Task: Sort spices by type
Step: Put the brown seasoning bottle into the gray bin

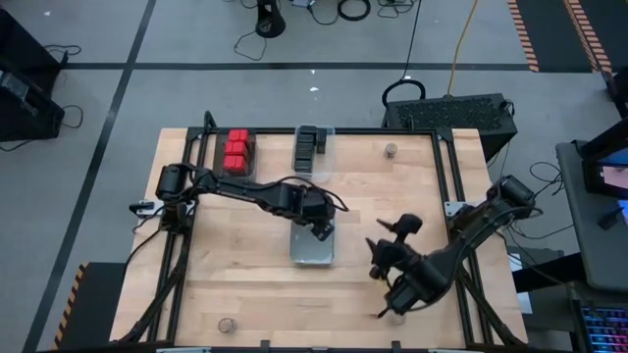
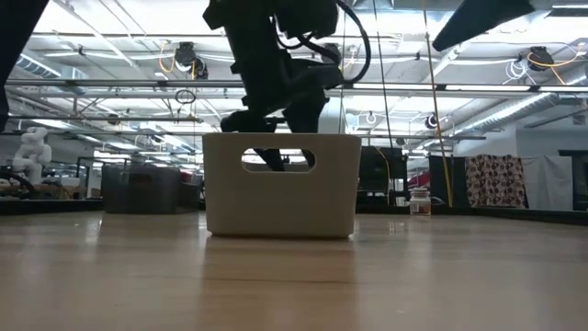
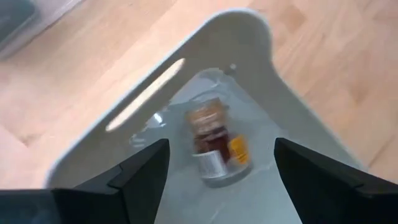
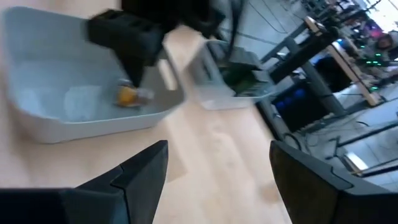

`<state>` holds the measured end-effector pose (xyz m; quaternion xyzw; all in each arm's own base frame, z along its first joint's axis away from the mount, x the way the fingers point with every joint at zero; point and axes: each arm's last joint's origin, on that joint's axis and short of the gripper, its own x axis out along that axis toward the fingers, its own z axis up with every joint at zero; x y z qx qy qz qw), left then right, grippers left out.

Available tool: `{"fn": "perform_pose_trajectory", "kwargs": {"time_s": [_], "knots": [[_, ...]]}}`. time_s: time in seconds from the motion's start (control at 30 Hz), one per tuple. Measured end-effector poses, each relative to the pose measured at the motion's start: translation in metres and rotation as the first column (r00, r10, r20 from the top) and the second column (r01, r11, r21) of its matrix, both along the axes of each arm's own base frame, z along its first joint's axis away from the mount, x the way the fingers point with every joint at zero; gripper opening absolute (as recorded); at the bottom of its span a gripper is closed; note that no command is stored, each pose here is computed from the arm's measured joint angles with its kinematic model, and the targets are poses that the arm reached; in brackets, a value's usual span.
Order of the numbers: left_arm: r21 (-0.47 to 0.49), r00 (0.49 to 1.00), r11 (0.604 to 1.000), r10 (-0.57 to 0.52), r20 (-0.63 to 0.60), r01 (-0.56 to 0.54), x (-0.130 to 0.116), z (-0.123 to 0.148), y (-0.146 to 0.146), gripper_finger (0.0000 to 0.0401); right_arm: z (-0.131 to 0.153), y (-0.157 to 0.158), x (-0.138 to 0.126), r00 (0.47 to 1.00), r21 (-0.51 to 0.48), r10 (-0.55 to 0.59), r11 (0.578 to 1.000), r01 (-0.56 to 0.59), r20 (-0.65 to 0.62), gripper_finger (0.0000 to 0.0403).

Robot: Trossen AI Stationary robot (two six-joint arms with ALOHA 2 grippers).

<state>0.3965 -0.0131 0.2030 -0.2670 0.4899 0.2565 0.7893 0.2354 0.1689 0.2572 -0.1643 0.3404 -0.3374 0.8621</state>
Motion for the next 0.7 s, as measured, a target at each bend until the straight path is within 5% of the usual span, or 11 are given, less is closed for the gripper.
{"fn": "perform_pose_trajectory", "kwargs": {"time_s": [0.3, 0.57, 0.7], "knots": [[-0.079, 0.994, 0.993, 0.097, 0.056, -0.092, 0.004, 0.001, -0.004, 0.0295, 0.018, -0.049, -0.032, 0.997, -0.089, -0.008, 0.996, 0.015, 0.08, 0.0263], [-0.081, 0.994, 0.991, 0.11, 0.026, -0.108, 0.006, -0.008, 0.0, 0.0295, 0.01, -0.089, -0.081, 0.952, 0.064, -0.016, 0.998, -0.004, 0.306, 0.0263], [-0.077, 0.994, 0.991, 0.111, 0.019, -0.109, 0.012, -0.02, 0.003, 0.0295, 0.019, -0.093, -0.086, 0.935, 0.038, 0.066, 0.996, -0.084, 0.347, 0.0263]]}}
